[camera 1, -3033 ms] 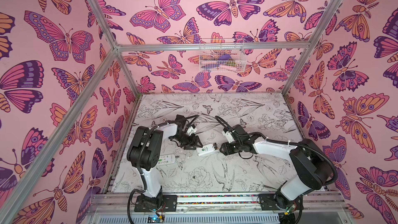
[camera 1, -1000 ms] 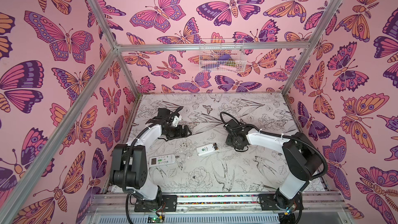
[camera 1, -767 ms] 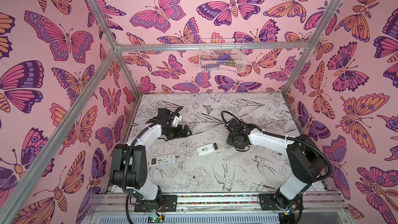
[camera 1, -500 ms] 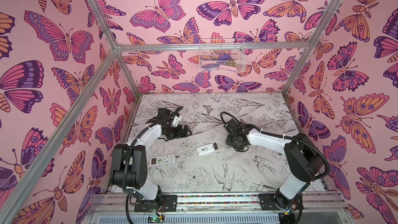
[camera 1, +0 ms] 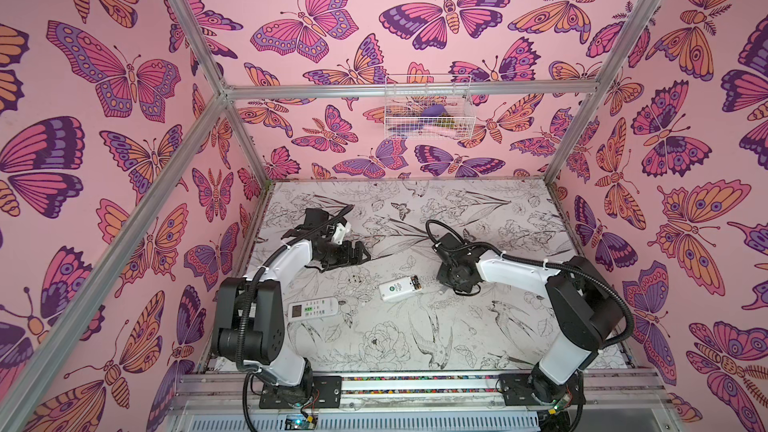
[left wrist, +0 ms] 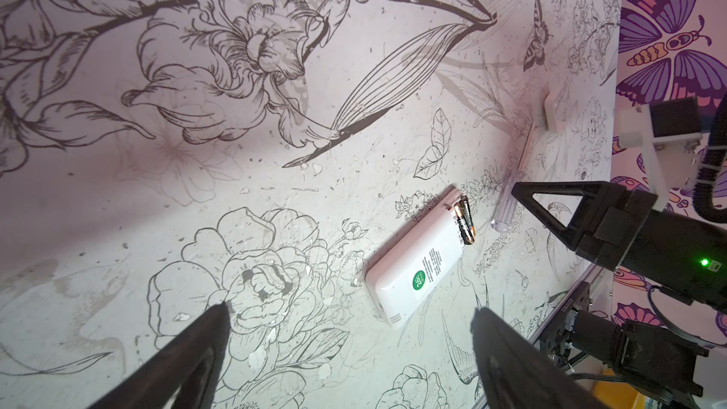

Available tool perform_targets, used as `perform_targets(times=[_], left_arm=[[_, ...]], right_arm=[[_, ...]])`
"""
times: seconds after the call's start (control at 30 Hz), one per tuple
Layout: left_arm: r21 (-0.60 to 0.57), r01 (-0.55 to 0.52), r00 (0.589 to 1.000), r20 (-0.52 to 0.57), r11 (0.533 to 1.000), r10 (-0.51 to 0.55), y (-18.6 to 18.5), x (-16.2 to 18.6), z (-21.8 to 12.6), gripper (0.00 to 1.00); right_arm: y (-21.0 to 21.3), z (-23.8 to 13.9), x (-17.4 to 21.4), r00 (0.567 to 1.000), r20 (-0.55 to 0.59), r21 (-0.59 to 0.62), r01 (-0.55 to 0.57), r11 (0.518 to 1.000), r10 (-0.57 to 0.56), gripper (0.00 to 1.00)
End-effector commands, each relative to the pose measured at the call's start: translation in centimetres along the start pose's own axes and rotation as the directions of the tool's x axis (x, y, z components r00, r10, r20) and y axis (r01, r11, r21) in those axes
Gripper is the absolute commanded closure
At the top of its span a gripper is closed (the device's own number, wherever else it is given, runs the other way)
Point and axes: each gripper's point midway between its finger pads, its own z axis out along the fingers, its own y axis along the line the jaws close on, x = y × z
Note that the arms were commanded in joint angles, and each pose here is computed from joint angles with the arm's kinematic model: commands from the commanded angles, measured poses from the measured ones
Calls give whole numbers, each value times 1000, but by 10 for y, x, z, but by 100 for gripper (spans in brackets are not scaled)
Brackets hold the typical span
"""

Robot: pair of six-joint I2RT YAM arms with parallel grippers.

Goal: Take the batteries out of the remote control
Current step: 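Close the right gripper on the clear screwdriver handle and lift it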

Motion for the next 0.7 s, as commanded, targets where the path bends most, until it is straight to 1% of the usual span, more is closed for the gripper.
perform_targets(times=[0.0, 0.17, 0.27, 0.4, 0.47, 0.57, 0.67], left_arm=[[9, -18, 1000, -5, 1000, 18, -6, 0, 1, 2], [-8, -18, 1000, -2, 1000, 18, -6, -2, -1, 2], [8, -25, 1000, -4, 1000, 26, -9, -1, -1, 2], [-8, -39, 999, 2, 999, 39, -10, -5, -3, 2], [3, -61, 998, 3, 998, 61, -15, -5, -5, 3], [8, -67, 998, -4, 998, 67, -17, -6, -8, 3], [20, -99, 995, 9, 995, 99, -24, -9, -12, 3]], right_arm=[[-16, 8, 9, 1000, -14, 55, 25, 998, -24, 75], [-22, 6, 10, 999, -8, 59, 32, 998, -31, 78], [-25, 7, 12, 998, -25, 77, 61, 995, -59, 80], [-25, 2, 8, 996, -4, 76, 93, 993, -93, 86], [-22, -3, 1, 990, 20, 70, 136, 988, -138, 89], [-7, -17, -11, 972, 53, 42, 228, 973, -230, 91], [14, -26, -19, 938, 103, -33, 335, 942, -330, 95]])
